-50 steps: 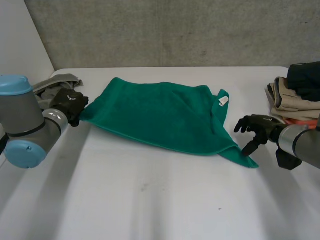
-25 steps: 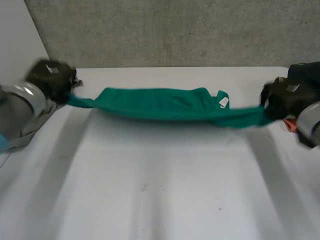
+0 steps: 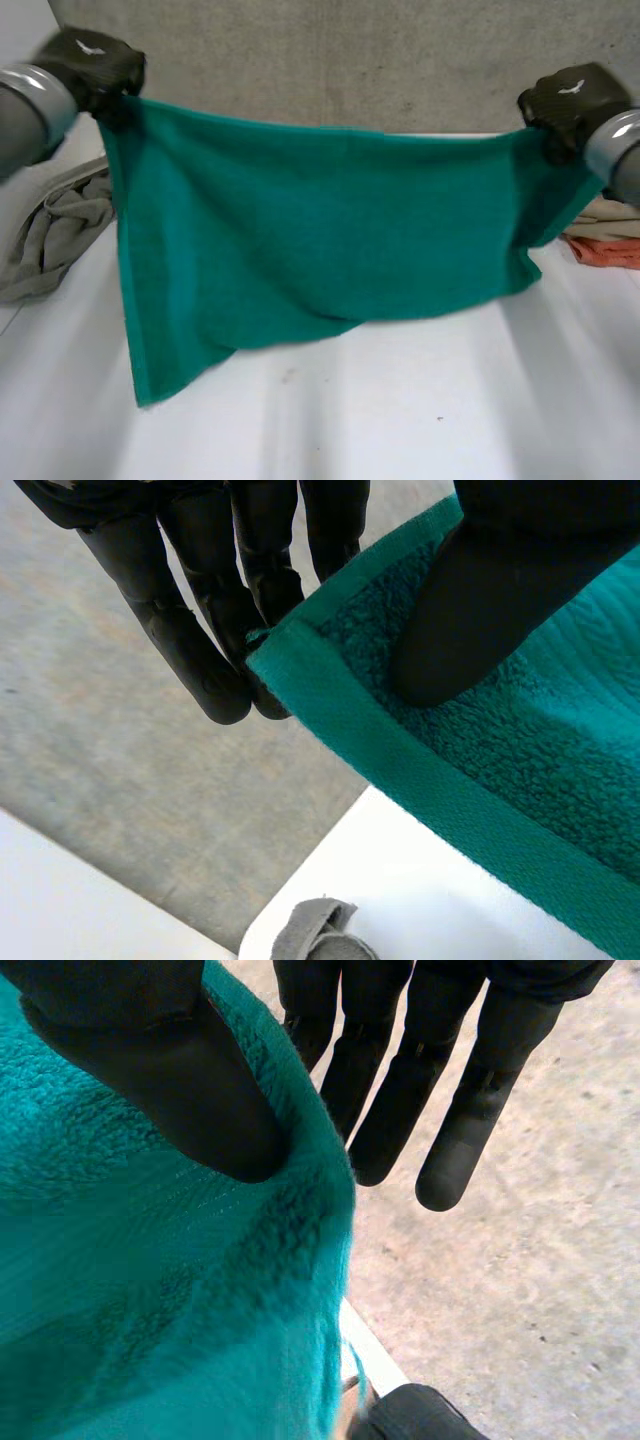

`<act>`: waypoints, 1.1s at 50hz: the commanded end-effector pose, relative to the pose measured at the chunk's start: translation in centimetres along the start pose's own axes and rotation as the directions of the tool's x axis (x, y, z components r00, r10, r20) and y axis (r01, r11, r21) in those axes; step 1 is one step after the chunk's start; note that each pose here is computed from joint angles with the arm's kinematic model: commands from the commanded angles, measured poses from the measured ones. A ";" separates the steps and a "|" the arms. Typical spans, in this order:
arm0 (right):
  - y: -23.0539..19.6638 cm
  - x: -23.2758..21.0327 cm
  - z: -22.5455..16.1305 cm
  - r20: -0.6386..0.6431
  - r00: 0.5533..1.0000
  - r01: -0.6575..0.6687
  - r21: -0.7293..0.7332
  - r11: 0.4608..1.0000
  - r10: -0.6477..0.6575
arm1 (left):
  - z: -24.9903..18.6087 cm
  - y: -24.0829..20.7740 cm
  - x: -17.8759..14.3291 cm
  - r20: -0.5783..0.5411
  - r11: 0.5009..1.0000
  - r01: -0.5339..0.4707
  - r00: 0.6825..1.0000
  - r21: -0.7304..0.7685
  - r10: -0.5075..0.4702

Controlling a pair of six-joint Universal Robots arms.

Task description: Fold the laundry.

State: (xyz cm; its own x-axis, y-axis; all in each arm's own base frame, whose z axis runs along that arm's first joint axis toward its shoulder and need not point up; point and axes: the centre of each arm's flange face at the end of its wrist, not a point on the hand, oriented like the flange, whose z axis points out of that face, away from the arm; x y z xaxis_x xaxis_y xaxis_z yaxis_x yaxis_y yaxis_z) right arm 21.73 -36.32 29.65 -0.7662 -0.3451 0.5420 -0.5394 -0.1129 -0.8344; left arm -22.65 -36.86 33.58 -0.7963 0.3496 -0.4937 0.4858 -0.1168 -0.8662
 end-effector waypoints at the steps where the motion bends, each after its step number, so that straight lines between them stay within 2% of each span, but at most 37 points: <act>1: -1.7 0.3 6.0 -0.170 0.985 0.067 0.196 0.978 -0.034 | 4.4 -2.3 -0.3 0.098 0.981 -0.097 0.992 0.168 0.082; 3: -3.5 1.8 6.5 -0.254 0.967 0.072 0.283 0.957 0.002 | 3.8 -4.6 -1.6 0.155 0.967 -0.069 0.987 0.245 0.031; 4: -5.1 3.4 6.7 -0.333 0.941 0.065 0.363 0.929 0.064 | 2.9 -7.0 -3.0 0.206 0.943 -0.026 0.977 0.332 -0.045; 7: -7.1 5.7 6.3 -0.412 0.890 0.038 0.496 0.867 0.197 | 1.6 -9.9 -5.3 0.267 0.884 0.037 0.947 0.466 -0.180; 8: -8.5 7.1 5.6 -0.436 0.855 0.033 0.587 0.809 0.281 | 0.9 -11.3 -6.7 0.292 0.835 0.060 0.921 0.547 -0.258; 11: -10.1 9.1 4.3 -0.439 0.816 0.037 0.688 0.725 0.375 | 0.6 -11.8 -7.9 0.291 0.771 0.090 0.893 0.630 -0.342; 14: -9.4 8.9 3.9 -0.418 0.832 0.021 0.682 0.731 0.365 | 0.8 -11.2 -7.6 0.280 0.772 0.085 0.902 0.630 -0.328; 18: -7.9 7.1 4.0 -0.358 0.880 -0.009 0.646 0.763 0.313 | 2.0 -8.4 -5.9 0.240 0.818 0.097 0.931 0.567 -0.277; 23: -4.5 4.8 4.6 -0.299 0.916 -0.060 0.560 0.826 0.269 | 3.7 -2.9 -3.6 0.217 0.893 0.139 0.944 0.428 -0.250; 30: 1.0 0.5 5.2 -0.190 0.959 -0.125 0.392 0.912 0.212 | 4.8 4.7 0.3 0.163 0.967 0.160 0.968 0.197 -0.193; 34: 5.6 -2.8 4.9 -0.102 0.981 -0.142 0.221 0.965 0.167 | 4.4 8.5 3.0 0.099 0.989 0.134 0.985 0.065 -0.140; 38: 8.9 -4.7 3.9 -0.044 0.990 -0.131 0.065 0.989 0.134 | 3.0 10.9 5.4 0.017 0.996 0.073 0.997 -0.048 -0.072; 44: 11.8 -6.3 0.8 0.072 0.995 -0.060 -0.183 0.981 0.074 | -0.8 12.2 7.6 -0.108 0.973 -0.015 0.994 -0.228 -0.010; 48: 11.7 -6.4 -2.8 0.181 0.983 0.038 -0.324 0.945 0.022 | -4.7 12.6 7.8 -0.204 0.921 -0.090 0.979 -0.378 0.012; 52: 11.3 -5.6 -6.9 0.303 0.952 0.179 -0.419 0.890 -0.049 | -8.4 12.5 7.5 -0.303 0.861 -0.184 0.952 -0.474 0.037; 53: 11.3 -5.4 -8.3 0.356 0.931 0.245 -0.437 0.865 -0.084 | -9.6 12.7 7.5 -0.347 0.833 -0.236 0.936 -0.501 0.056; 55: 11.3 -5.3 -9.4 0.406 0.906 0.307 -0.438 0.845 -0.119 | -10.6 13.0 7.7 -0.398 0.806 -0.286 0.915 -0.518 0.069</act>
State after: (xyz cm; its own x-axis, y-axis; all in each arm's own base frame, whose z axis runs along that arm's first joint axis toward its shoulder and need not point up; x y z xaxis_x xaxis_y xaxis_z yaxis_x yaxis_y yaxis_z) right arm 18.22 -30.88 17.09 -0.6420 -0.5648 0.5185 -0.7208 0.2141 -0.6592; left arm -20.28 -29.48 19.28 -0.6599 0.5743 -0.4844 0.7033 0.2455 -0.6671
